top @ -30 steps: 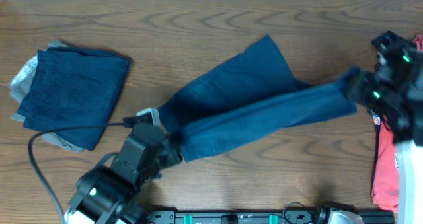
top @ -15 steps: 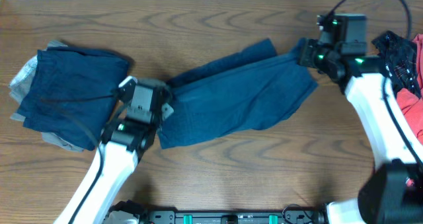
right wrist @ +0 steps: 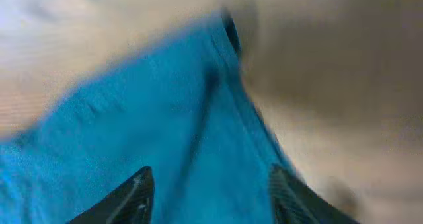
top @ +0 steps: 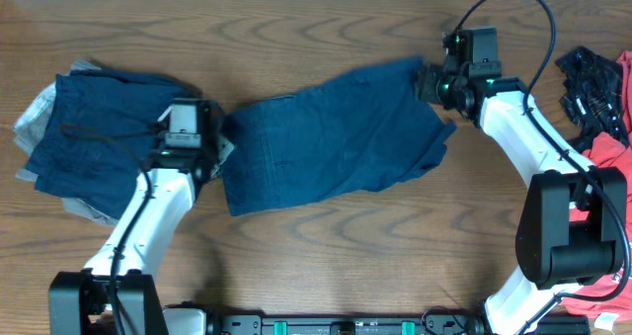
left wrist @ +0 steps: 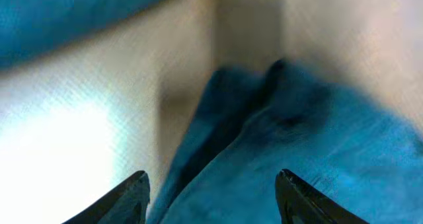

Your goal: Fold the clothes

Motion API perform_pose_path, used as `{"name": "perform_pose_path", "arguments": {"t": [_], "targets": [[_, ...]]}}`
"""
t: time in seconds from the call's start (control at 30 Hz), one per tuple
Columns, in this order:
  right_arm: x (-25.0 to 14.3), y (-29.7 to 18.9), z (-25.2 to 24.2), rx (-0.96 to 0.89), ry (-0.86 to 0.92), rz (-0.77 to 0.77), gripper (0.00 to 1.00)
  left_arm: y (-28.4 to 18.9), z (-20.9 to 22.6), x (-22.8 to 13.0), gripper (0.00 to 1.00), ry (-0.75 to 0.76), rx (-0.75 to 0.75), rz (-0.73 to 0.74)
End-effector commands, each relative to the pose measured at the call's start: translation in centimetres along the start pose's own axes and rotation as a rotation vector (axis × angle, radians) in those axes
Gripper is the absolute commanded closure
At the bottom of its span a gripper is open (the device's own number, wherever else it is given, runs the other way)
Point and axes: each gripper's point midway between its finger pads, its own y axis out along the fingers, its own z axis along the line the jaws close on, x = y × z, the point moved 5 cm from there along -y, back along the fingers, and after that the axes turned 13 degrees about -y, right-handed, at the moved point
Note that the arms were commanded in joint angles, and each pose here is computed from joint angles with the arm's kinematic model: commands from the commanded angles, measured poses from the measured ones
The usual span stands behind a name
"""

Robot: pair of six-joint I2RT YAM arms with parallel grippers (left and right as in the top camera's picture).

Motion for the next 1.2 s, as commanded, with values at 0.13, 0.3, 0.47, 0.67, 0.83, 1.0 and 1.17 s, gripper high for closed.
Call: {"name": "perform_pose_path", "arguments": {"t": [0.13,0.3,0.47,0.67,0.83,1.0,1.17], "targets": [[-6.4,-2.1,-2.5,-0.231,0.065,0.326,0.56,-1.0,1.4,-4.6,0.38,0.08,-0.004,0.358],[-8.9,-4.3,-5.5,-0.506,0.202,0.424,0.54,-1.2,1.4,-5.9,0.38,0.199,-0.016,0.402],[-9.9,-4.1,-5.2,-0.401,0.26,0.477,0.54,-1.2,0.7,-6.2,0.38,0.288,-0.058,0.389],[-12.2,-2.8,-4.9,-0.296,0.305,0.523,0.54,-0.5,-0.2,-6.3,0.38,0.439,-0.103,0.342],[-11.9,-1.2,-3.7,-0.16,0.31,0.464,0.5,0.6,0.2,-7.2,0.38,0.45,-0.067,0.377],[-10.7,-0.5,-3.2,-0.099,0.31,0.402,0.5,1.5,0.8,-7.5,0.38,0.449,-0.033,0.401],[-10.4,-0.4,-3.0,-0.086,0.31,0.389,0.51,2.1,1.2,-7.9,0.38,0.448,-0.01,0.418]]}}
